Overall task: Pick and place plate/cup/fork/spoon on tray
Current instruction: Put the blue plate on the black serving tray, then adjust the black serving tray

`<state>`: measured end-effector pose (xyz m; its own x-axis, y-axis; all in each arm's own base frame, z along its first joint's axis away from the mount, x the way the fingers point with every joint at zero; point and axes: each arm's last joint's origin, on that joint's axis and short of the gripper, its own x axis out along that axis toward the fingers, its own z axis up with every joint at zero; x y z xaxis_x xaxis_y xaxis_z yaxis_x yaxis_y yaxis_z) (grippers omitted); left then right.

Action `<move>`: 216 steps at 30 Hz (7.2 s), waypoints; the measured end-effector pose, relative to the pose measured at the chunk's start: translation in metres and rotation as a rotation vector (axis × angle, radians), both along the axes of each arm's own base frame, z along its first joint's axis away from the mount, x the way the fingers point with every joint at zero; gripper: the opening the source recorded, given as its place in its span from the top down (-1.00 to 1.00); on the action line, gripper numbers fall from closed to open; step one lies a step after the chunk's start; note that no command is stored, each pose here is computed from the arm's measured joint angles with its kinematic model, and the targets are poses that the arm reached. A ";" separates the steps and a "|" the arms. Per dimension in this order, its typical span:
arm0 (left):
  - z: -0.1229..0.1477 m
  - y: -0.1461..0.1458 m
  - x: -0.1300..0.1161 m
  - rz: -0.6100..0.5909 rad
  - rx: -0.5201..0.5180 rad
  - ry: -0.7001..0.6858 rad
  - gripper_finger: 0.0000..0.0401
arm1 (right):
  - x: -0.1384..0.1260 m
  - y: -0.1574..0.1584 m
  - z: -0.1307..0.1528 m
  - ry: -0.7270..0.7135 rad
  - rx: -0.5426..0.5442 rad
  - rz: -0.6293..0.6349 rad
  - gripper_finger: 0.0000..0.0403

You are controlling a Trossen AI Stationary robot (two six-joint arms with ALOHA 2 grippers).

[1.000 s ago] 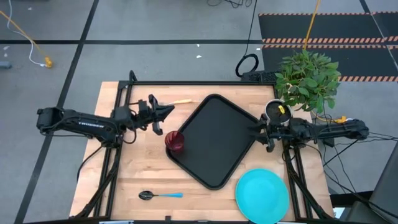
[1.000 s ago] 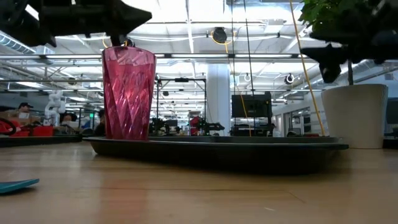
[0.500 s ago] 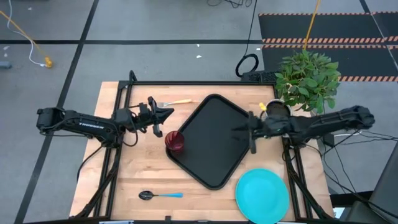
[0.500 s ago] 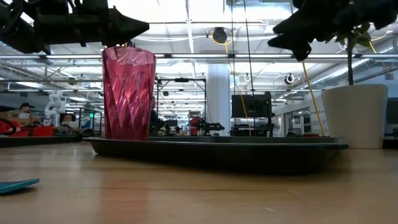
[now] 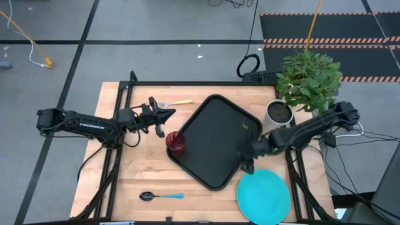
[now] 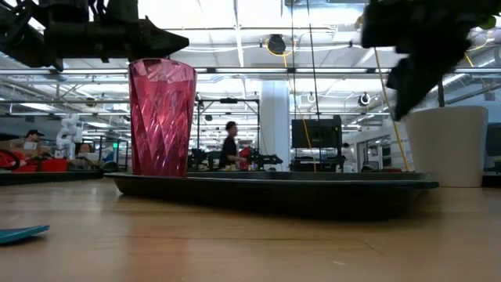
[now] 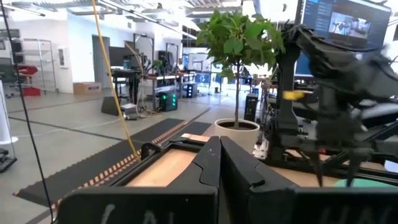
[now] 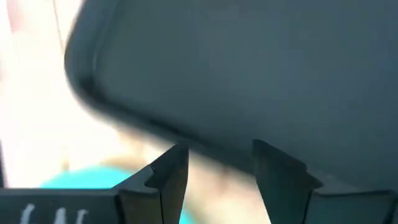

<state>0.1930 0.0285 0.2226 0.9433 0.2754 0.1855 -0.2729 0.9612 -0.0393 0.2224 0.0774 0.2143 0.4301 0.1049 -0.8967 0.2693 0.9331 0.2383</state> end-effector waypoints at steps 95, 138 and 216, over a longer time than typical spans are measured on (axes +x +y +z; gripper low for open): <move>-0.012 -0.004 0.002 -0.069 -0.036 0.118 0.98 | -0.120 0.021 -0.066 -0.293 0.860 -0.400 1.00; -0.005 -0.027 0.003 -0.220 -0.061 0.040 0.98 | -0.049 -0.058 -0.085 -0.414 0.419 -1.036 0.93; 0.007 -0.049 -0.011 -0.239 0.081 0.028 0.98 | -0.027 0.027 -0.046 0.298 -0.627 0.686 0.31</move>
